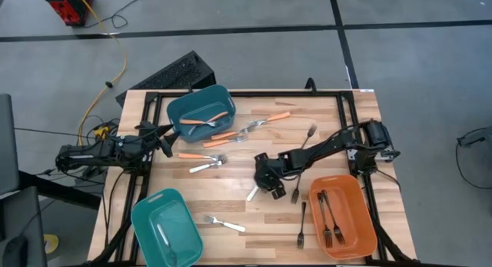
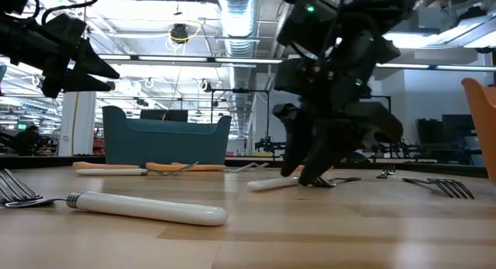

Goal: Sort silverware by color (type)
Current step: Put the white fork into the green bin

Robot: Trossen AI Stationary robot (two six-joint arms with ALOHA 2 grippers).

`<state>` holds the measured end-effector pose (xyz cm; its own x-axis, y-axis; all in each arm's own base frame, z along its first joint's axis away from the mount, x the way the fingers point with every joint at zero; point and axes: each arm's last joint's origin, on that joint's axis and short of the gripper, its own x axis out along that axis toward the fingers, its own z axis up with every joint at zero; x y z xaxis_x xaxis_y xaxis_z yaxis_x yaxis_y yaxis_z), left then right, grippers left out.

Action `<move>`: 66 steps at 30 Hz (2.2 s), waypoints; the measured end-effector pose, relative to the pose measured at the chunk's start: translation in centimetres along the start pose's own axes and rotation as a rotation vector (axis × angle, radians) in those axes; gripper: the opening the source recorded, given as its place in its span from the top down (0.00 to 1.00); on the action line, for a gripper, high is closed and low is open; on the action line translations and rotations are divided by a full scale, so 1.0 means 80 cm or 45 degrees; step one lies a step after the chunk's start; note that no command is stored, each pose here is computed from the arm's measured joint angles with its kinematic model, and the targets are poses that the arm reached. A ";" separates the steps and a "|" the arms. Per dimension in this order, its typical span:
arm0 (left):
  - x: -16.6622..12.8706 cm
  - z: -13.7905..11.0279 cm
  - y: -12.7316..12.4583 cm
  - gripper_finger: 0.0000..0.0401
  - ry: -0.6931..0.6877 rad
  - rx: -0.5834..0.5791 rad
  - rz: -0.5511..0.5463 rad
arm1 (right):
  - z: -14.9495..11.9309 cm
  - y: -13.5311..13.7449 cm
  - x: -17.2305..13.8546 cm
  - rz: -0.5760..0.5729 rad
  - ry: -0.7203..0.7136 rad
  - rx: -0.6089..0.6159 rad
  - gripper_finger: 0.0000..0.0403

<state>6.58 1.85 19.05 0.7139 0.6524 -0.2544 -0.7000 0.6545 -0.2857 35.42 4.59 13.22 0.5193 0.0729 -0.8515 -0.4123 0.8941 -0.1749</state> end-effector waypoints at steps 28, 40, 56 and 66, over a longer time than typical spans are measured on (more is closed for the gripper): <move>0.001 0.000 0.000 0.41 0.006 0.003 0.007 | 0.028 -0.020 0.017 0.103 0.294 0.195 0.75; 0.001 0.000 0.000 0.41 0.005 0.000 0.008 | 0.030 -0.025 0.019 0.072 0.261 0.302 0.91; 0.001 0.000 0.000 0.41 0.006 0.000 0.008 | 0.084 -0.046 -0.005 -0.089 0.103 0.327 0.93; 0.001 0.000 0.000 0.41 0.006 0.002 0.008 | 0.152 -0.063 -0.044 -0.225 -0.228 0.205 0.93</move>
<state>6.62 1.86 19.00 0.7095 0.6548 -0.2606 -0.7046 0.6508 -0.2828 44.78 5.22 23.07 0.7021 -0.0260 -0.7116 -0.1873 0.9574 -0.2197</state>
